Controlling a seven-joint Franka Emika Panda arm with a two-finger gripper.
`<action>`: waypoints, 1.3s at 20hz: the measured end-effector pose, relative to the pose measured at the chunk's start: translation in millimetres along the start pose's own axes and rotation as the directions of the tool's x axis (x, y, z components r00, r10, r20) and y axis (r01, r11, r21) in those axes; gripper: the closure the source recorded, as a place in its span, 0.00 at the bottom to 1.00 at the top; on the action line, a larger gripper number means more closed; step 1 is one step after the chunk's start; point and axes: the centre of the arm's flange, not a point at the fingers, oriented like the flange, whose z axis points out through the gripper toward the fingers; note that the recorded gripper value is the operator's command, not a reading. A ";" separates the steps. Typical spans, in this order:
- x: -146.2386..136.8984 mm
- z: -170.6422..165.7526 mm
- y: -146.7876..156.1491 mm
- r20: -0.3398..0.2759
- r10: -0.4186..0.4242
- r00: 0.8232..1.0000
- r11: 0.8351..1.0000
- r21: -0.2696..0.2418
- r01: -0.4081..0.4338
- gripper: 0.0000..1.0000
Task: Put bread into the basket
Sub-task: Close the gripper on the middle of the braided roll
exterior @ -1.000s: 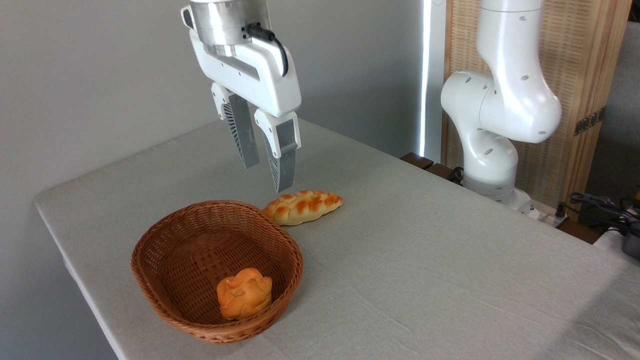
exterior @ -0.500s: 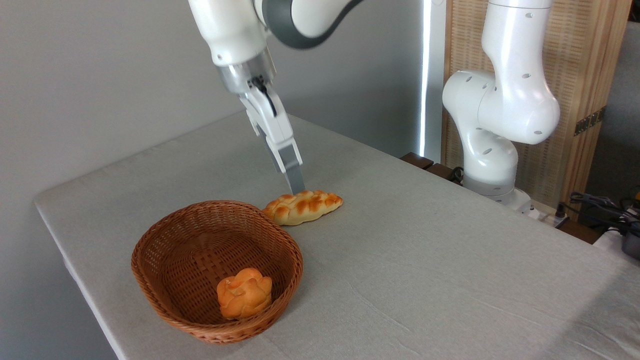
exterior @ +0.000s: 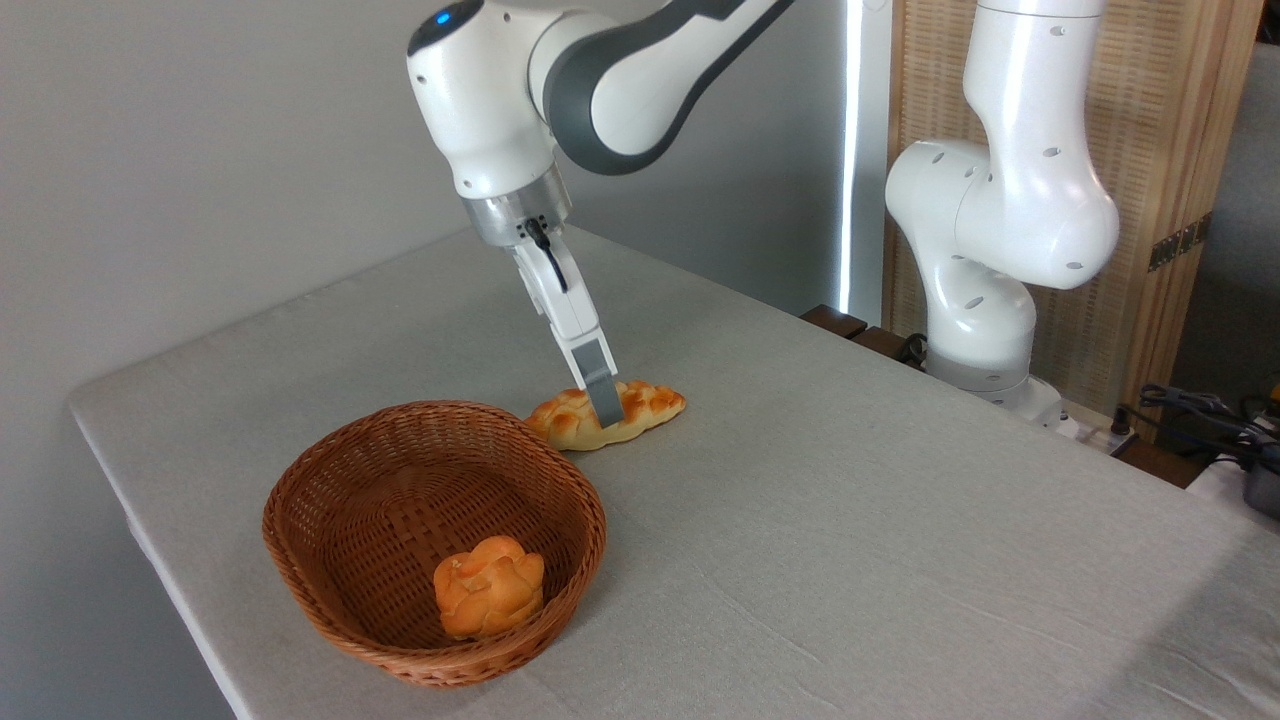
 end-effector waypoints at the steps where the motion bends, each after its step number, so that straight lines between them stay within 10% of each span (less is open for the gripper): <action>1: 1.2 5.4 2.6 0.005 0.005 1.000 1.000 -0.001 -0.005 0.00; 6: 1.7 21.2 4.8 0.009 0.010 1.000 1.000 -0.003 -0.010 0.55; 9: 2.3 23.6 4.0 0.007 0.010 1.000 1.000 -0.002 -0.010 0.69; 26: 4.0 25.4 4.0 0.006 0.012 1.000 1.000 -0.001 -0.012 0.70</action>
